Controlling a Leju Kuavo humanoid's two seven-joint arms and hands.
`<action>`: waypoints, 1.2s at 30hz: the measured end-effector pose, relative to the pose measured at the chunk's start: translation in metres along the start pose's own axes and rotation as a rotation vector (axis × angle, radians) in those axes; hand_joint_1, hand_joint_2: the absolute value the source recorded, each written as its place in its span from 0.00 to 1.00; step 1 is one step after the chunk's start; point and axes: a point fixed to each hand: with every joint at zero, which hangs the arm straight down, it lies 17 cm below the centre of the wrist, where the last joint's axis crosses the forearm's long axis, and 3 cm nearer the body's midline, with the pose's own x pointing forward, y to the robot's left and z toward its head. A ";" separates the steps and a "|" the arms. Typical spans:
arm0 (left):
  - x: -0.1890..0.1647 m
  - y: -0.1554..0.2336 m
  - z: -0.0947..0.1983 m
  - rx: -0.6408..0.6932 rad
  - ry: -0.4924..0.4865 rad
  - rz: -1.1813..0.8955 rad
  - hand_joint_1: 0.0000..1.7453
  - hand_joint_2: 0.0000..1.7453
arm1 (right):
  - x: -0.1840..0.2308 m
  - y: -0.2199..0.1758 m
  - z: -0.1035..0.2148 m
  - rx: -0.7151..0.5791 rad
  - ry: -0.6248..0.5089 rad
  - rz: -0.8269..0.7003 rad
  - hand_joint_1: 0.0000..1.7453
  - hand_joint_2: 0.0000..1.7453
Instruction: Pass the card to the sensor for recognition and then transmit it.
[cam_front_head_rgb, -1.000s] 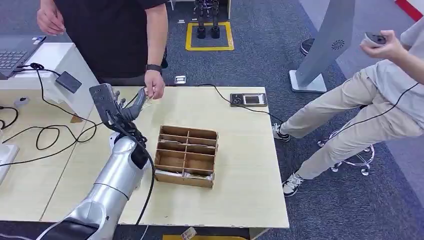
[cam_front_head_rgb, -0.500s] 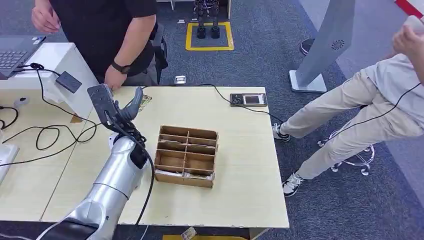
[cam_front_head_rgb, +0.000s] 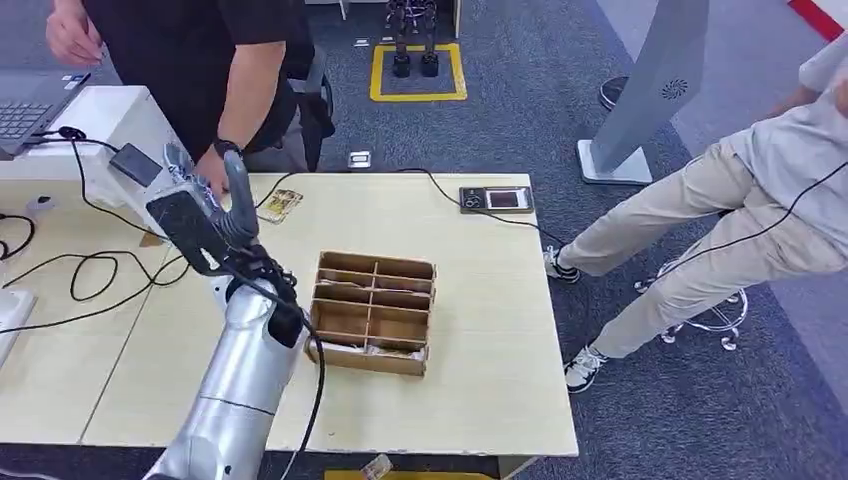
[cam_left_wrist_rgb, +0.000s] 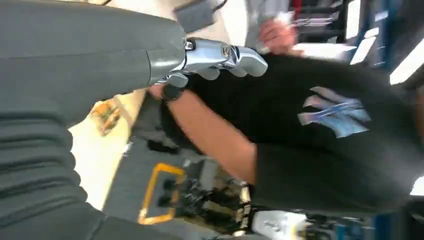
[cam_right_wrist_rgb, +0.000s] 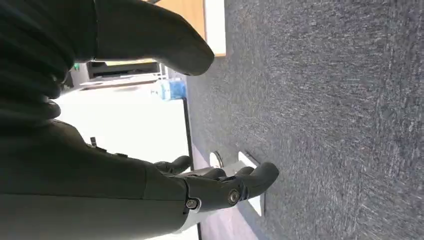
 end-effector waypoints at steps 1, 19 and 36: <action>0.007 0.003 0.007 -0.005 -0.023 -0.001 0.00 0.00 | -0.001 0.001 0.000 0.004 0.000 0.000 0.00 1.00; 0.096 0.044 0.095 -0.065 -0.202 0.181 0.00 1.00 | -0.011 0.006 0.000 0.014 0.024 -0.042 0.00 1.00; 0.115 0.049 0.123 -0.091 -0.243 0.156 0.00 1.00 | -0.011 0.006 0.001 0.011 0.030 -0.046 0.00 1.00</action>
